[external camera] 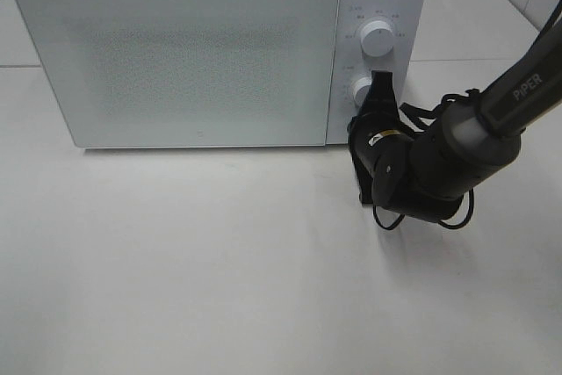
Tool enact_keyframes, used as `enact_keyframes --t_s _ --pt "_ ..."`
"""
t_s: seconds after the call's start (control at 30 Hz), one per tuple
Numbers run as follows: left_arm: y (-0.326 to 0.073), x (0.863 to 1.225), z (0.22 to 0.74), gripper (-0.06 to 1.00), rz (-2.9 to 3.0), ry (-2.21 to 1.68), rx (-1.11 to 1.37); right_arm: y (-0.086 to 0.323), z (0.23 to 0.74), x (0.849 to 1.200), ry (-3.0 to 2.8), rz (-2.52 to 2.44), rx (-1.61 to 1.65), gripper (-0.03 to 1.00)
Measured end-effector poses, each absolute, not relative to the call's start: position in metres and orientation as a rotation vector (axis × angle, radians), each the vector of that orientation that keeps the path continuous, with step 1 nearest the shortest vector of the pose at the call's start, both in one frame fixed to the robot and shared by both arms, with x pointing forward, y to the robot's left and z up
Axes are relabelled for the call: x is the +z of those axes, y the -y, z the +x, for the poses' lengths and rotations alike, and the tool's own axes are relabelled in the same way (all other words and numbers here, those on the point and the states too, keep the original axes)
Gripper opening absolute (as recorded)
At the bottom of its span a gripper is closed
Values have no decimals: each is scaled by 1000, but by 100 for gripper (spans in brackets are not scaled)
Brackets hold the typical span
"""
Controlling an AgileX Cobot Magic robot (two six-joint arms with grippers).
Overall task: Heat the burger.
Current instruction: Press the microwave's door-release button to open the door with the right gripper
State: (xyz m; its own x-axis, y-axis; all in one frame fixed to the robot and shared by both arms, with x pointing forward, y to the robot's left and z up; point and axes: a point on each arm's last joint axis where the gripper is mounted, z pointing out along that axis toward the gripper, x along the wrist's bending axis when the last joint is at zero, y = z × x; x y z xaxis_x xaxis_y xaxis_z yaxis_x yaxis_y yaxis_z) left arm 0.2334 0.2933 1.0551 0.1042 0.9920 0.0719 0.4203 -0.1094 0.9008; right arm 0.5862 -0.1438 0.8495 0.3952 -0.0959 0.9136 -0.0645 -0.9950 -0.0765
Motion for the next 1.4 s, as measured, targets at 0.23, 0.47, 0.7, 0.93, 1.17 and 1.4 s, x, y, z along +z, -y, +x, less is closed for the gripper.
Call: enact_keyframes --t_s 0.23,0.47,0.7,0.93,1.17,1.4 --pt "-293 1055 233 87 1639 -1410 971 139 590 846 -171 -2625 -1680 1" --pt "-293 1055 233 87 1639 -1410 971 138 591 846 -175 -2634 -1682 1" --pt "-293 1055 233 87 1639 -1410 971 139 591 845 -163 -2641 -1683 1" --pt "-293 1055 233 87 1639 -1410 971 138 590 846 -162 -2640 -1683 1" --pt "-293 1055 233 87 1639 -1410 971 142 587 850 -111 -2648 -1648 1" --pt "-293 1055 233 87 1639 -1410 971 145 582 855 -96 -2634 -1657 1"
